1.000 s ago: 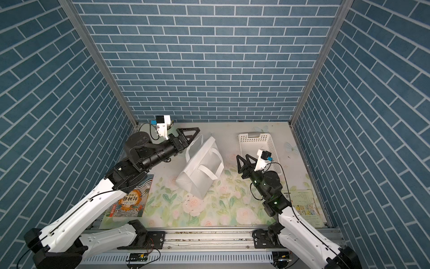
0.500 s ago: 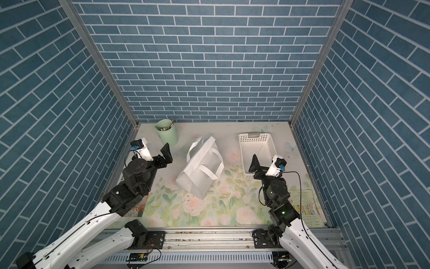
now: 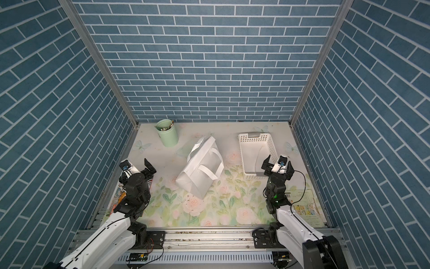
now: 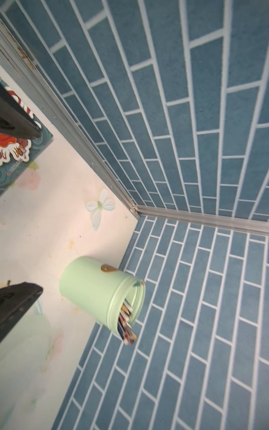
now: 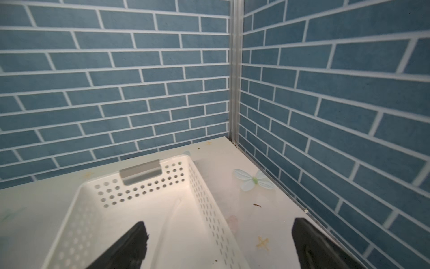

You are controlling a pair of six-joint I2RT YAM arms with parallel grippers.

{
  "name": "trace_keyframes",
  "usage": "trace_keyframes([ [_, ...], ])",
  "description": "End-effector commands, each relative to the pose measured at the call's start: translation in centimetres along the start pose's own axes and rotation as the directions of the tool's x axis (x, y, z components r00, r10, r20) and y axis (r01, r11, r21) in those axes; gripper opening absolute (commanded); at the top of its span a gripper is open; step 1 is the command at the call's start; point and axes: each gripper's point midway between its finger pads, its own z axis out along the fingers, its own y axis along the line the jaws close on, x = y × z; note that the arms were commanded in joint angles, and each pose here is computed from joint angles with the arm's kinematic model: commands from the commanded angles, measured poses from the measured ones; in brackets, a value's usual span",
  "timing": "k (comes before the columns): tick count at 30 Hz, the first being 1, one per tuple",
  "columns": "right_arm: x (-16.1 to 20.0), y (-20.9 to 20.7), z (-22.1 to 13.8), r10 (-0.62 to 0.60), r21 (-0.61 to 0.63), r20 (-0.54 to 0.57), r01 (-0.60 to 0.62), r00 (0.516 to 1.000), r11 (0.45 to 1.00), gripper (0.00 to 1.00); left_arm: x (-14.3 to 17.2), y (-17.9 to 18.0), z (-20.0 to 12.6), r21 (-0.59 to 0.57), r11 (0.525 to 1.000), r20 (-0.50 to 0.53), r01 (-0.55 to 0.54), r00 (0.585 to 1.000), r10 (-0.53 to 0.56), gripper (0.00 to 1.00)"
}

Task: Place the ice pack in the delivery bag
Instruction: Reset both arms

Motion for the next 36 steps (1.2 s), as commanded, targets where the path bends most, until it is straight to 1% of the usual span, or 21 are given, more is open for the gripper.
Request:
trace_keyframes([
  [1,-0.5,-0.1,0.8,0.017,-0.013,0.052,-0.017,0.999,1.000,0.99,-0.1,1.0,0.7,-0.014,0.998,0.049,0.066,0.997,-0.065,1.00],
  [3,0.6,-0.1,1.1,-0.007,-0.010,0.029,0.007,1.000,1.000,1.00,-0.1,0.4,0.9,0.029,0.999,0.052,0.032,0.998,-0.033,0.99],
  [6,1.5,0.3,1.3,-0.045,-0.032,0.029,0.046,0.999,0.998,0.99,0.0,1.8,1.0,-0.044,0.999,0.069,0.029,0.997,-0.026,1.00],
  [8,2.2,0.2,1.6,-0.059,-0.023,0.015,0.059,0.998,0.998,1.00,0.6,2.4,1.0,-0.054,0.998,0.087,0.013,0.996,-0.008,1.00],
  [9,2.5,0.3,1.6,-0.067,-0.030,0.015,0.067,0.998,0.997,0.99,1.0,2.5,1.1,-0.048,0.999,0.092,0.007,0.996,-0.003,1.00],
  [11,2.6,0.5,1.3,-0.086,-0.054,0.042,0.088,0.995,0.995,0.99,1.6,2.0,1.2,0.005,1.000,0.102,-0.029,0.994,0.028,1.00],
  [14,2.0,0.5,0.7,-0.082,-0.075,0.108,0.090,0.991,0.993,0.99,2.4,1.8,2.0,0.002,0.998,0.075,-0.061,0.995,0.061,1.00],
  [16,2.5,0.6,1.0,-0.079,-0.088,0.098,0.087,0.992,0.992,0.99,2.5,1.1,3.1,0.004,0.994,0.053,-0.105,0.993,0.104,1.00],
  [18,2.9,0.9,1.2,-0.085,-0.109,0.095,0.095,0.992,0.990,1.00,2.3,0.9,4.1,-0.015,0.993,0.049,-0.115,0.992,0.115,0.99],
  [20,3.1,1.0,1.1,-0.083,-0.126,0.089,0.094,0.993,0.988,1.00,2.1,0.2,4.9,0.009,0.994,0.055,-0.107,0.993,0.106,1.00],
  [22,3.1,1.0,1.1,-0.075,-0.139,0.095,0.088,0.993,0.986,0.99,1.7,-0.1,5.1,0.038,0.996,0.080,-0.075,0.994,0.072,1.00],
  [25,3.3,1.4,1.2,-0.077,-0.170,0.092,0.092,0.993,0.981,0.99,1.2,-0.7,4.9,0.143,0.989,0.125,-0.029,0.992,0.011,0.99],
  [26,3.4,1.5,1.2,-0.080,-0.178,0.090,0.095,0.993,0.979,1.00,1.3,-1.0,4.9,0.171,0.985,0.129,-0.032,0.992,0.010,1.00],
  [29,3.7,1.4,1.5,-0.078,-0.166,0.092,0.093,0.993,0.982,1.00,1.9,-1.8,5.4,0.210,0.976,0.124,-0.057,0.992,0.032,0.99],
  [31,4.1,1.3,2.5,-0.076,-0.152,0.054,0.083,0.996,0.985,1.00,2.9,-3.0,5.7,0.265,0.959,0.106,-0.096,0.992,0.070,1.00],
  [34,4.8,1.6,3.7,-0.093,-0.151,0.006,0.092,0.996,0.984,1.00,3.9,-4.1,6.4,0.305,0.943,0.089,-0.130,0.990,0.108,1.00],
  [35,5.1,1.8,4.0,-0.099,-0.156,-0.012,0.096,0.995,0.983,1.00,4.3,-4.5,6.7,0.315,0.939,0.062,-0.140,0.990,0.127,1.00],
  [36,5.2,1.9,4.4,-0.104,-0.157,-0.020,0.100,0.994,0.983,1.00,3.9,-4.7,6.8,0.314,0.939,0.077,-0.141,0.989,0.122,1.00],
])
